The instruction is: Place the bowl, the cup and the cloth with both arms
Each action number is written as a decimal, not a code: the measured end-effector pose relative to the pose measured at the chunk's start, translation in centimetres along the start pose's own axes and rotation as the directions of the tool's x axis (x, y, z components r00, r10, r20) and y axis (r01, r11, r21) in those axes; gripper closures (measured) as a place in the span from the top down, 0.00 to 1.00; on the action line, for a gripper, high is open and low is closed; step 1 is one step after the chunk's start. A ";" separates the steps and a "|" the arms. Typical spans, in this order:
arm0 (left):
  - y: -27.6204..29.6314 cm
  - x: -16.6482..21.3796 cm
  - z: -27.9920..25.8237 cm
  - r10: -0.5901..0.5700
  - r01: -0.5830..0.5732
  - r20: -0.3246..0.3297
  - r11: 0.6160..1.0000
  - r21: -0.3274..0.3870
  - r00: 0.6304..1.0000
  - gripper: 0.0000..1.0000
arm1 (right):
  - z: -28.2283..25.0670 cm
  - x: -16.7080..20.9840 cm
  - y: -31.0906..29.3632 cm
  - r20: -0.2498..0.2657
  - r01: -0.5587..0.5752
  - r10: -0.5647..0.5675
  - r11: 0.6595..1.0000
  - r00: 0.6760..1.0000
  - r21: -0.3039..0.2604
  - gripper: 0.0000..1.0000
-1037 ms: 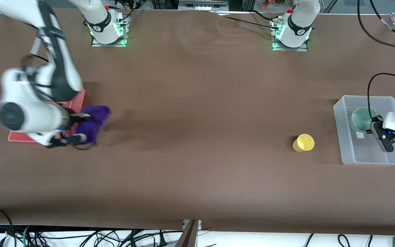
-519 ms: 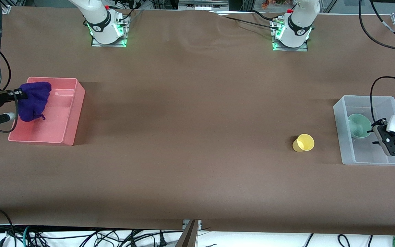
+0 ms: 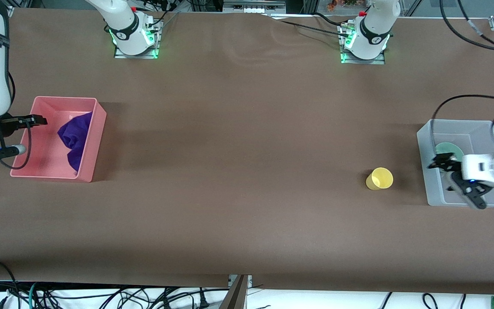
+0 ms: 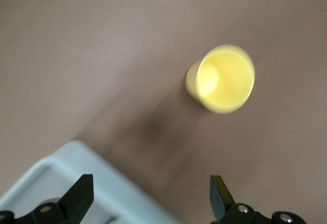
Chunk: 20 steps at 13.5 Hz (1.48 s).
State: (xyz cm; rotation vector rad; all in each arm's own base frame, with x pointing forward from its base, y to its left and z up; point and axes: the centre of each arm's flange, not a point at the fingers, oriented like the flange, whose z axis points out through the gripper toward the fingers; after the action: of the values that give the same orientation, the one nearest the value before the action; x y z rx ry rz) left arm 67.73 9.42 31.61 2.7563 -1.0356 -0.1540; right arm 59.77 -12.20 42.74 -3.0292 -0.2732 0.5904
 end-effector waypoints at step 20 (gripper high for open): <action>0.3 -1.5 -0.1 -0.207 0.213 0.125 0.976 -0.036 0.970 0.04 | -14.8 -5.9 -13.2 -0.209 -0.053 0.042 0.997 0.977 -0.050 1.00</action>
State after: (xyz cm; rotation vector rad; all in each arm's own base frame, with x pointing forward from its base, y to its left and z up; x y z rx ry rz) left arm 66.41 10.21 31.85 2.8354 -0.7517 -0.3763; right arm 57.81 -0.41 59.66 -3.1248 -0.2114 0.2689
